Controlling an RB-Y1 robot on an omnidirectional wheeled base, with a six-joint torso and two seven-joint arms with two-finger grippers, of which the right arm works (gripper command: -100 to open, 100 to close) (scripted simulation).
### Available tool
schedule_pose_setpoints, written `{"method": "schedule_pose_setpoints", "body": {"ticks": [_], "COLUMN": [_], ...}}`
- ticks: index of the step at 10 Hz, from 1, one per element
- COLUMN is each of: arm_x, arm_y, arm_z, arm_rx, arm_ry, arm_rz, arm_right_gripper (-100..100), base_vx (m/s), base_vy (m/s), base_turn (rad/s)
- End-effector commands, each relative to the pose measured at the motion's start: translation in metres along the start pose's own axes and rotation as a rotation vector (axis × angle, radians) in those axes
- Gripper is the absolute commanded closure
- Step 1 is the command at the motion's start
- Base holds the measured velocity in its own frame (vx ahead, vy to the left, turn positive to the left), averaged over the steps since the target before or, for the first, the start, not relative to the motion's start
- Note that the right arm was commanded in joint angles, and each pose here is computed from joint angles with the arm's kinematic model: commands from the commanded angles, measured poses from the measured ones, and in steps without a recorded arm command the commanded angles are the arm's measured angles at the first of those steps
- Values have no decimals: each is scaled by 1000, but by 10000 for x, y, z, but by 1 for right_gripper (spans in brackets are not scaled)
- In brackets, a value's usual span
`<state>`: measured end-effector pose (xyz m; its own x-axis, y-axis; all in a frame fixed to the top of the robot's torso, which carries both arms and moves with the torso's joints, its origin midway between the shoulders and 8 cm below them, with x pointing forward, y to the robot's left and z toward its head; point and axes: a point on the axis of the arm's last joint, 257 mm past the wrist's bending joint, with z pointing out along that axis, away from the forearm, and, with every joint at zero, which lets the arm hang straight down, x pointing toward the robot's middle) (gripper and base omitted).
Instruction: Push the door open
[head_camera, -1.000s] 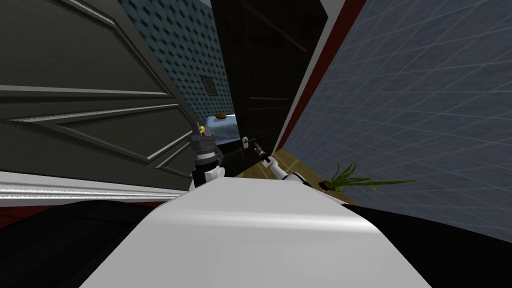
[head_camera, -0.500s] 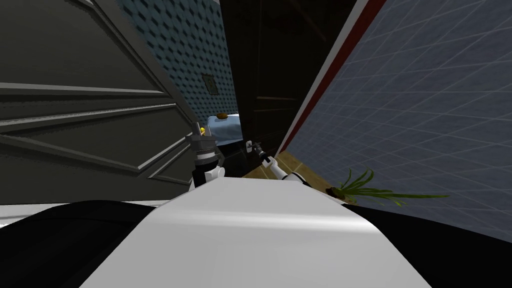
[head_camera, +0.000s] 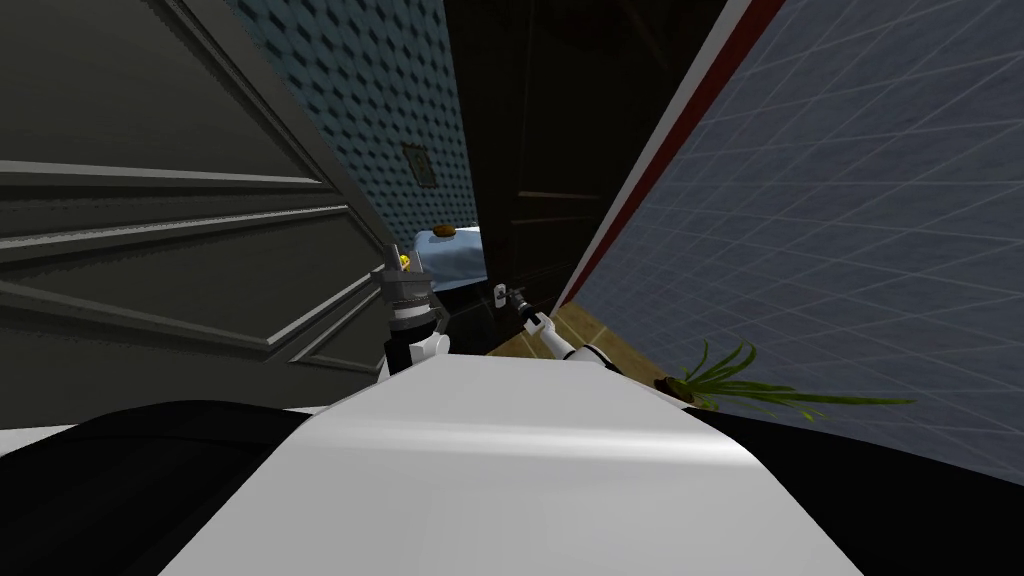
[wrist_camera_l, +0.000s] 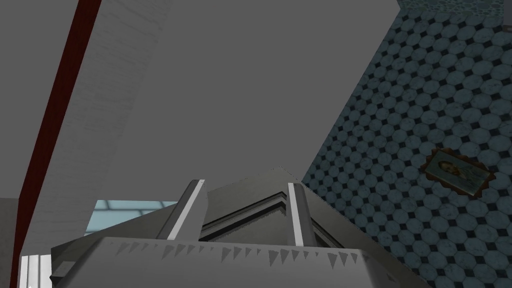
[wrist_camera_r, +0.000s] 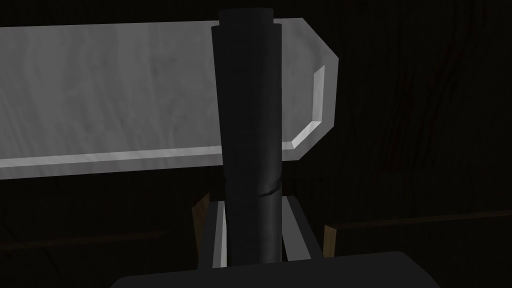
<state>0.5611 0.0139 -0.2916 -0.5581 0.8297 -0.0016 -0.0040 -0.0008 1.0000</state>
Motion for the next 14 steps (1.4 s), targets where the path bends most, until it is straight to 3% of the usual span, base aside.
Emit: {"method": "schedule_pose_setpoints", "body": {"ticks": [1, 4, 14], "arm_x": [3, -75, -608], "arm_y": [-12, -34, -1], "arm_z": [-6, -25, -104], "arm_rx": [2, 7, 3], "arm_ry": [0, -16, -136], "arm_rz": [1, -3, -25], "arm_right_gripper": [100, 100, 100], "base_vx": [-16, 23, 119], "base_vy": [-10, 22, 141], "base_turn": [-4, -9, -50]}}
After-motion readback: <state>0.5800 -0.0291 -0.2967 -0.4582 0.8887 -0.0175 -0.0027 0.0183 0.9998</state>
